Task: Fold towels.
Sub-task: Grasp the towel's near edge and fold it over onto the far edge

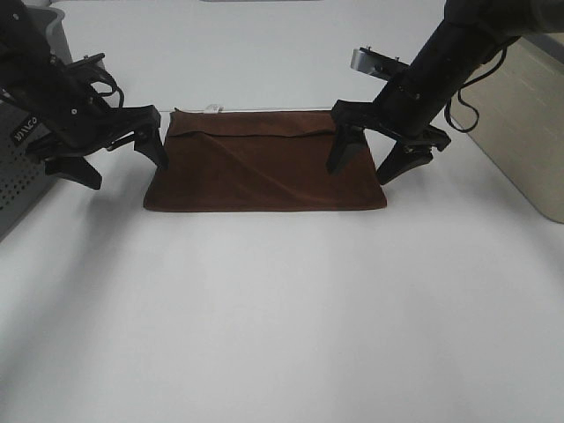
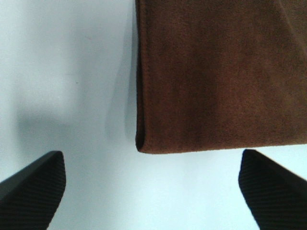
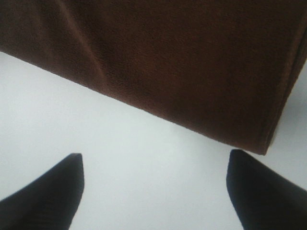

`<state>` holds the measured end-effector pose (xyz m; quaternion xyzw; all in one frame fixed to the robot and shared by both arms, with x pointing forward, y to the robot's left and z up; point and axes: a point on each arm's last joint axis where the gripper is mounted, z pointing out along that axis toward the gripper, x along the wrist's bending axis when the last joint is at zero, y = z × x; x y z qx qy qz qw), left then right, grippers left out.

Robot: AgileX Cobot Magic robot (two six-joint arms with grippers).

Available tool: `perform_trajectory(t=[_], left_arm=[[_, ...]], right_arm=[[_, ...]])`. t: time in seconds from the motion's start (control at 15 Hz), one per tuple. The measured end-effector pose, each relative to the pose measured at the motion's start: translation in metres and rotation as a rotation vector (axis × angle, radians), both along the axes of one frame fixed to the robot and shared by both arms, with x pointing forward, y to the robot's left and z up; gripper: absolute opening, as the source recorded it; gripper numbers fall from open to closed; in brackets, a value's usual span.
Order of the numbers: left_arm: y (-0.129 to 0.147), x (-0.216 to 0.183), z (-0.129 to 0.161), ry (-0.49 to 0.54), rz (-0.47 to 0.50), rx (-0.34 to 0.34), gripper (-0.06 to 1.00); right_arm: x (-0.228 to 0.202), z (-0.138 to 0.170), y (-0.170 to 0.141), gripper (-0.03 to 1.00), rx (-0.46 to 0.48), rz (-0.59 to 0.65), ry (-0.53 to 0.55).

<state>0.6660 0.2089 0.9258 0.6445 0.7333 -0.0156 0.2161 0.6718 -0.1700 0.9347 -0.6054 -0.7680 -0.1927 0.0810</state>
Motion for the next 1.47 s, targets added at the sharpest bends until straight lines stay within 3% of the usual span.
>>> perform_trajectory(t=[0.33, 0.53, 0.8, 1.07, 1.2, 1.27, 1.4, 1.47], left_arm=[[-0.001, 0.003, -0.015, 0.015, 0.023, -0.015, 0.92], [-0.003, 0.01, -0.029, 0.023, 0.047, -0.034, 0.88], [-0.007, 0.023, -0.042, 0.034, 0.033, -0.046, 0.81], [-0.02, 0.033, -0.05, 0.031, 0.009, -0.056, 0.71], [-0.024, 0.038, -0.052, 0.048, 0.001, -0.074, 0.6], [-0.024, 0.039, -0.055, 0.056, 0.001, -0.078, 0.47], [-0.024, 0.038, -0.059, 0.072, -0.002, -0.077, 0.09], [-0.025, 0.037, -0.059, 0.077, -0.003, -0.077, 0.02]], right_arm=[[0.007, -0.008, -0.011, 0.77, -0.029, -0.016, -0.033], [0.016, -0.024, -0.038, 0.77, 0.014, -0.096, 0.005], [0.019, -0.042, -0.035, 0.76, 0.052, -0.098, 0.01], [0.023, -0.059, -0.034, 0.66, 0.069, -0.112, 0.025], [0.026, -0.06, -0.033, 0.55, 0.081, -0.121, 0.021], [0.028, -0.063, -0.032, 0.43, 0.086, -0.13, 0.02], [0.029, -0.067, -0.032, 0.13, 0.081, -0.136, 0.019], [0.029, -0.068, -0.033, 0.02, 0.077, -0.145, 0.024]])
